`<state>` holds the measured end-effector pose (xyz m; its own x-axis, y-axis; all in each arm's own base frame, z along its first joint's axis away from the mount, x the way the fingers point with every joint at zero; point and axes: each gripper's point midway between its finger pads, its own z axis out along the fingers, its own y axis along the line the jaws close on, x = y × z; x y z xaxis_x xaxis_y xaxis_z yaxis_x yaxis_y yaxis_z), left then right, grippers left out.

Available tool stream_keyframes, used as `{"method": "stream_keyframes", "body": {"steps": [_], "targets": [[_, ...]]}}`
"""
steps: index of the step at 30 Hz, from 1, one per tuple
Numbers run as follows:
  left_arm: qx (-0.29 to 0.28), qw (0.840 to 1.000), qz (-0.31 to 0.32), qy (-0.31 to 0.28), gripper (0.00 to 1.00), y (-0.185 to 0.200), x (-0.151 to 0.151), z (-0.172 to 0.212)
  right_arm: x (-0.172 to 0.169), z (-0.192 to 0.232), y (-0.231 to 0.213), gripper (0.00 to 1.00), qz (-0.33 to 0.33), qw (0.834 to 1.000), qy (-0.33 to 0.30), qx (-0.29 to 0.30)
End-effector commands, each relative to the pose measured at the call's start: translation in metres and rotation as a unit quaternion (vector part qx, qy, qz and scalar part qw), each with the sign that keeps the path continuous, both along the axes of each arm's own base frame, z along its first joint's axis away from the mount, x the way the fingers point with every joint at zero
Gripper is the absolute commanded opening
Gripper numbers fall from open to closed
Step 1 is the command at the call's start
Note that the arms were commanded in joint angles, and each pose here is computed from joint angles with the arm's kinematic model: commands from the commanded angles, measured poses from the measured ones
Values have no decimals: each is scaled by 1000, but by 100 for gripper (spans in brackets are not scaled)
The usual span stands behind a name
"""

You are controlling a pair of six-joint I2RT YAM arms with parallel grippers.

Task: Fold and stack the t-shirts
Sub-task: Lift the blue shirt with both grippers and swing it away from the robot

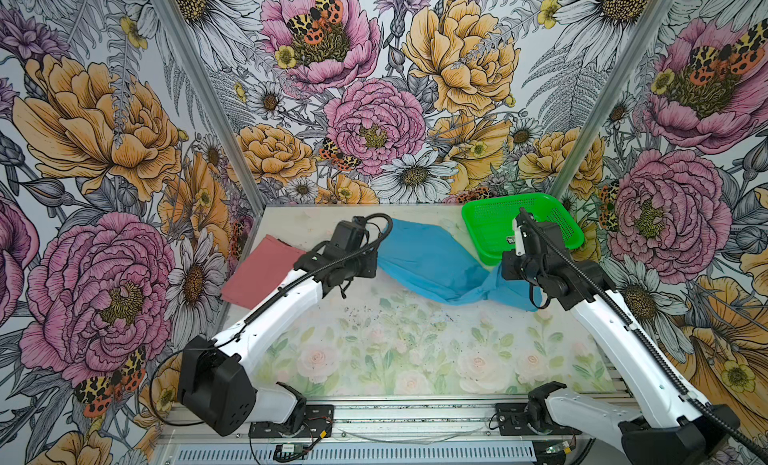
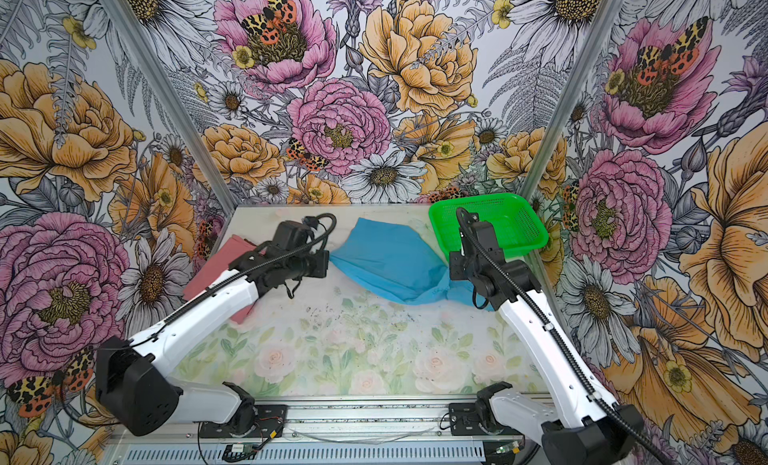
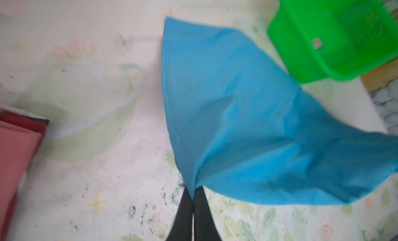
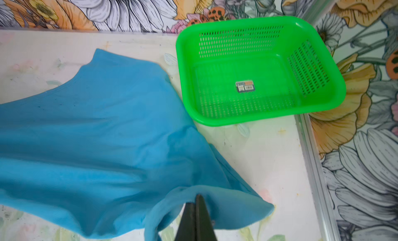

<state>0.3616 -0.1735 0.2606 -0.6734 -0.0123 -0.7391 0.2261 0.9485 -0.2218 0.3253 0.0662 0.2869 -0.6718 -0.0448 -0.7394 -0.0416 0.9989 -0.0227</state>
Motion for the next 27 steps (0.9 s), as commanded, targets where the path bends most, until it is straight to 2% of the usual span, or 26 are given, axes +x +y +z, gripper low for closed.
{"method": "stream_keyframes", "body": {"steps": [1,5,8,15,18,20,22,27], "targets": [[-5,999,-9,-36,0,30,0,67,27,66,9,0,31,997,-72,6],[-38,994,12,-102,0,62,-1,146,32,127,21,0,62,990,-124,26],[-53,987,22,-149,0,82,-19,193,15,160,27,0,89,983,-156,47],[-81,968,29,-235,0,112,-85,257,-75,216,49,0,203,944,-227,125],[-95,961,25,-260,0,113,-105,275,-96,237,43,0,200,934,-258,145],[-102,961,16,-258,0,109,-104,276,-94,245,36,0,176,936,-266,150],[-105,966,15,-236,0,108,-88,265,-79,242,35,0,155,942,-254,154],[-98,983,26,-153,0,108,-22,209,0,191,34,0,106,969,-171,140]]}}
